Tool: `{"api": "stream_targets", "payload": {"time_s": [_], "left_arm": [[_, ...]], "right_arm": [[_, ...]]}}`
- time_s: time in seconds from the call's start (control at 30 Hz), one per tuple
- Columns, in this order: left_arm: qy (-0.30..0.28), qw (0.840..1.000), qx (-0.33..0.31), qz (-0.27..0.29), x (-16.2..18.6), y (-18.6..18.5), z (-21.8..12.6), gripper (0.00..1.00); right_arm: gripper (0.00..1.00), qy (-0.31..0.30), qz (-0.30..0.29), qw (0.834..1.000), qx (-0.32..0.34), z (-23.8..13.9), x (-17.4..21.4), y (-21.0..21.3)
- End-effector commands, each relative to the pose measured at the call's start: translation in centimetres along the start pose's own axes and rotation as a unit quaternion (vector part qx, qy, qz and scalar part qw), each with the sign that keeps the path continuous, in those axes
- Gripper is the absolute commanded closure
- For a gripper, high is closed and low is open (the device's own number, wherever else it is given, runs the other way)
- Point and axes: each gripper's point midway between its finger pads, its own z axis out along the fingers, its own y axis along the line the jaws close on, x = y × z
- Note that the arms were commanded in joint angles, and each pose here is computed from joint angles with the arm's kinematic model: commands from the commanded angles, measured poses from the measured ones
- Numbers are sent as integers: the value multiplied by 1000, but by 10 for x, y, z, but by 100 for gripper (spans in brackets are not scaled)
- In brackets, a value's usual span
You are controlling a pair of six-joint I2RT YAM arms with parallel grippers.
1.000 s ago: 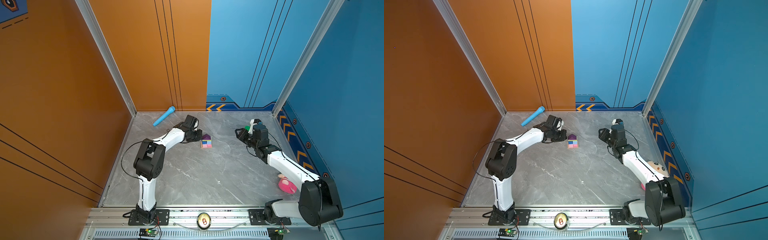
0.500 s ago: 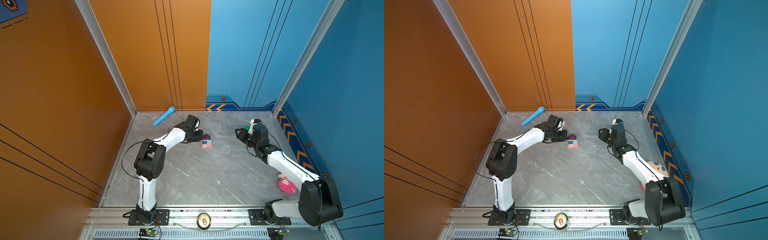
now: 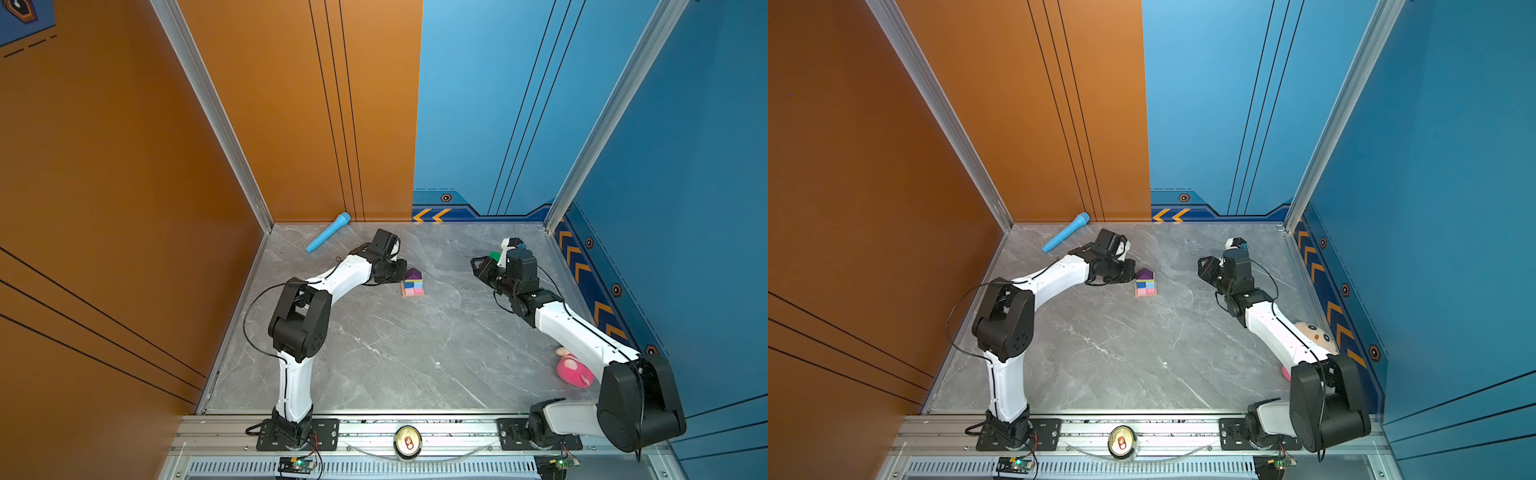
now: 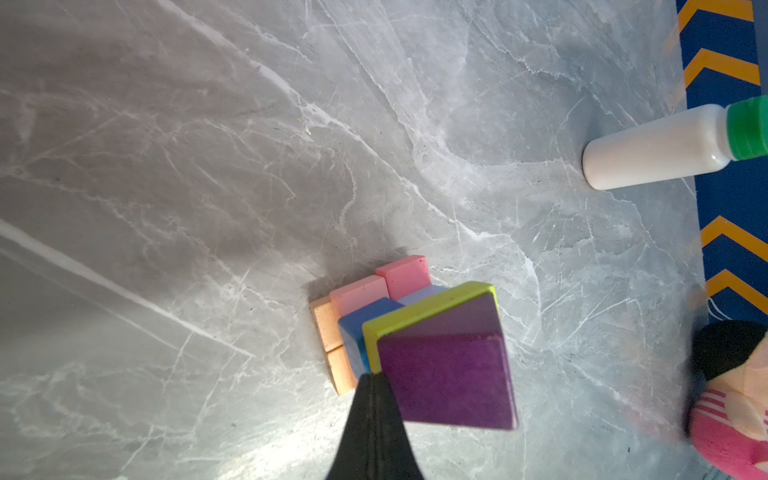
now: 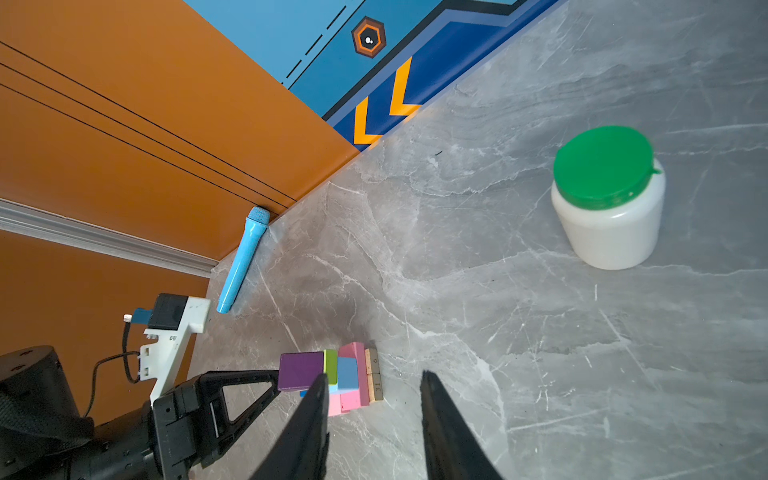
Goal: Build the wood block tower
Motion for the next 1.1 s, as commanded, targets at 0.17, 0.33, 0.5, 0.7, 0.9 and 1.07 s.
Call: {"api": "stream_targets", "payload": {"time_s": [0.17, 0.33, 0.5, 0.7, 0.9, 1.07], "left_arm": [[7, 1000, -7, 16, 2, -5, -3, 100], [7, 1000, -4, 17, 2, -8, -4, 100], [5, 1000, -2, 21, 1, -11, -7, 100], [7, 1000, -10, 26, 2, -9, -11, 100], [2, 999, -34, 37, 1, -1, -22, 100], [-14, 998, -41, 37, -4, 2, -38, 100]], "right_arm": [[62, 2, -3, 1000, -5, 0, -1, 2], [62, 3, -2, 1000, -5, 0, -1, 1], [62, 3, -3, 1000, -5, 1, -1, 1], [61, 4, -2, 1000, -6, 1, -1, 1], [61, 5, -3, 1000, -7, 1, -1, 3], [57, 12, -3, 1000, -8, 5, 2, 3]]}}
